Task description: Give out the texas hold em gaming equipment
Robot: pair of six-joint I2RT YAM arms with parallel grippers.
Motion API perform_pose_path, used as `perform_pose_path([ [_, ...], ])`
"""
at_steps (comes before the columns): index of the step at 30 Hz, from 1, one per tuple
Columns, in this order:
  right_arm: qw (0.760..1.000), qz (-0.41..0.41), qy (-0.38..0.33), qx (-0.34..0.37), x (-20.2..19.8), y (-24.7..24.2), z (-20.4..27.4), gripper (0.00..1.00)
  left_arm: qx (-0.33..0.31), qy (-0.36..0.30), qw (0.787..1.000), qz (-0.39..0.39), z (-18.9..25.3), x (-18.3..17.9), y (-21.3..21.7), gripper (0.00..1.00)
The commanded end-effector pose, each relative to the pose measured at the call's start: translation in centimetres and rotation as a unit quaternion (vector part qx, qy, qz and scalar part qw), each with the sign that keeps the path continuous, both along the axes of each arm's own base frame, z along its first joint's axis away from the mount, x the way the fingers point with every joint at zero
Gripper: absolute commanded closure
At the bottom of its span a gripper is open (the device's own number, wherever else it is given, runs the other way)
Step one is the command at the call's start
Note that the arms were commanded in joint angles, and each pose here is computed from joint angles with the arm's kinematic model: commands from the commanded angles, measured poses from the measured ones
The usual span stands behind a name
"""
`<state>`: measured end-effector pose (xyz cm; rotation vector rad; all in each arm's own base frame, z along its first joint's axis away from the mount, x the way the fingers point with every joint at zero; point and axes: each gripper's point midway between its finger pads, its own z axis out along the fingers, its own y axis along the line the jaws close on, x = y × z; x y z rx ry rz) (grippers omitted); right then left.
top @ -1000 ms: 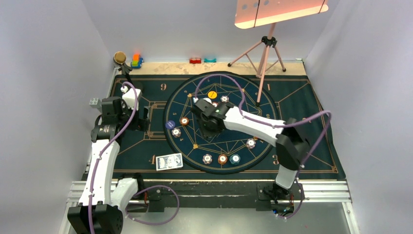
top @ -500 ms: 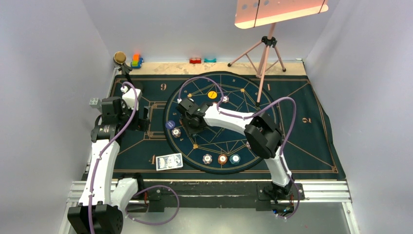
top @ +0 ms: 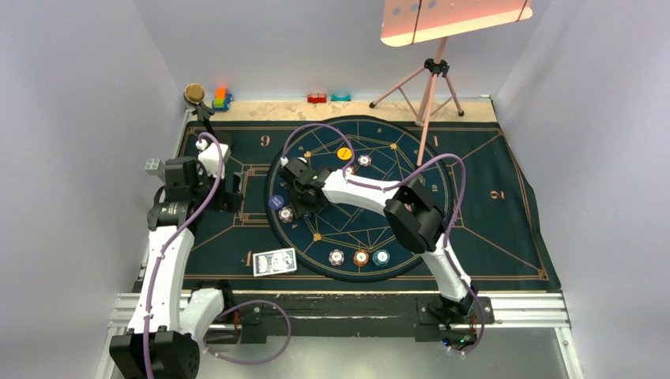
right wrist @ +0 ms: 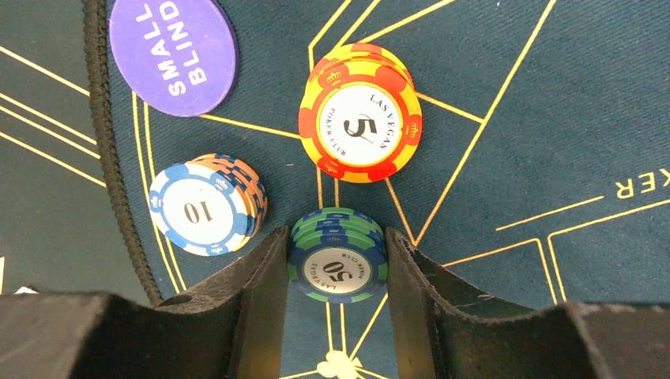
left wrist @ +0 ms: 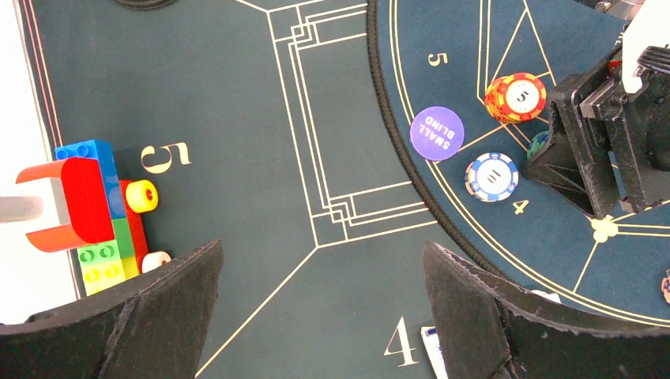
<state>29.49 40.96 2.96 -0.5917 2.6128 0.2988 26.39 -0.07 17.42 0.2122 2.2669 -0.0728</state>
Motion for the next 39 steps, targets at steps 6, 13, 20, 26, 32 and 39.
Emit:
perform_pose_path([
  [6,0.999,0.008,-0.015,0.036,0.3,1.0,2.8,0.47,0.001,-0.02,1.0,-0.002,0.6,0.3,0.1,0.0],
  [13,0.997,0.028,-0.033,0.067,-0.3,0.8,7.7,0.33,0.002,-0.018,1.0,-0.001,0.5,0.4,0.2,0.0],
  [20,0.992,0.048,-0.06,0.099,-1.8,-0.9,14.3,0.26,0.001,-0.016,1.0,-0.004,0.3,0.4,0.1,0.0],
  [26,0.994,0.035,-0.07,0.073,-4.5,-6.5,16.0,0.18,0.001,-0.02,1.0,-0.005,0.4,0.3,0.0,0.0],
  [32,0.998,-0.036,-0.047,0.026,-7.1,-14.3,13.5,0.11,-0.001,-0.025,1.0,-0.007,0.6,0.2,-0.1,0.0],
  [39,0.995,-0.097,-0.012,0.011,-10.9,-20.2,10.8,0.03,-0.003,-0.027,1.0,-0.009,0.8,0.2,-0.2,0.0],
])
